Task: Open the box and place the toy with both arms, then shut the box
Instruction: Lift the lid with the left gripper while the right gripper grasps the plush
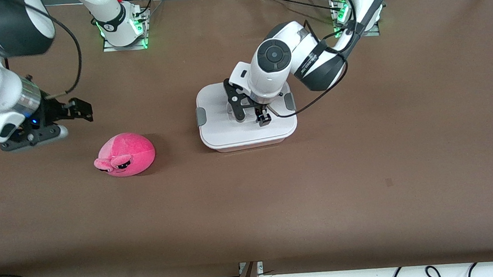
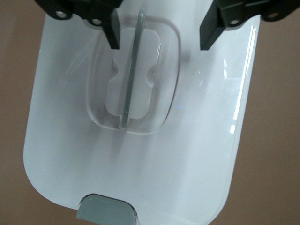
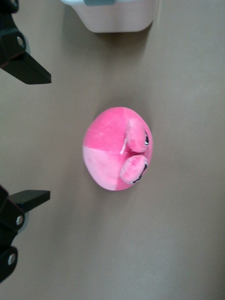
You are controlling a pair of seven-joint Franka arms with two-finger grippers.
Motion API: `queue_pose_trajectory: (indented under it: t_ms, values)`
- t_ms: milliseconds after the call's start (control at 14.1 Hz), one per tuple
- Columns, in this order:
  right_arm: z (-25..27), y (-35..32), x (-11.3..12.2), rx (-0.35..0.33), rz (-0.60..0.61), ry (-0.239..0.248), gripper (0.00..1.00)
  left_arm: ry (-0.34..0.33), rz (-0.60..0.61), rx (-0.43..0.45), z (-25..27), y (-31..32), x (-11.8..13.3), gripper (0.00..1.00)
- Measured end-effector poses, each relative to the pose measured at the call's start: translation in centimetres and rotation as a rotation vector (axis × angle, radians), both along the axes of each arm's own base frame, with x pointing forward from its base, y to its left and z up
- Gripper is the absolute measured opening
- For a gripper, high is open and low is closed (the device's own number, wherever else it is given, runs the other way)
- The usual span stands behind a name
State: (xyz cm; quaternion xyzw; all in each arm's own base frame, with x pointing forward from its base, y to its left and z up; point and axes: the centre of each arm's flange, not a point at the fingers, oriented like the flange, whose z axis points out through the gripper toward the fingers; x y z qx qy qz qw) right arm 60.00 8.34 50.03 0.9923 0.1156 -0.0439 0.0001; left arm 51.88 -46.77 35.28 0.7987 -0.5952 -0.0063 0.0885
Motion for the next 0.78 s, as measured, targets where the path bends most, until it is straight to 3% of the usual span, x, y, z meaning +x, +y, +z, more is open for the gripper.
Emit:
queue_pose_trajectory:
  t_ms: [142, 426, 782]
  values:
    - [-4.3, 0.1, 1.0, -0.004, -0.004, -0.004, 1.0, 0.005, -0.019, -0.002, -0.9, -0.9, -0.6, 0.49]
    - [-12.0, 0.1, 0.6, -0.004, -0.016, 0.005, 1.0, 0.002, -0.034, -0.005, -0.6, -1.7, -1.2, 0.08]
    - [-17.0, 0.3, 0.0, 0.006, -0.031, -0.002, 1.0, -0.003, -0.042, -0.007, 0.3, -1.6, -1.1, 0.07]
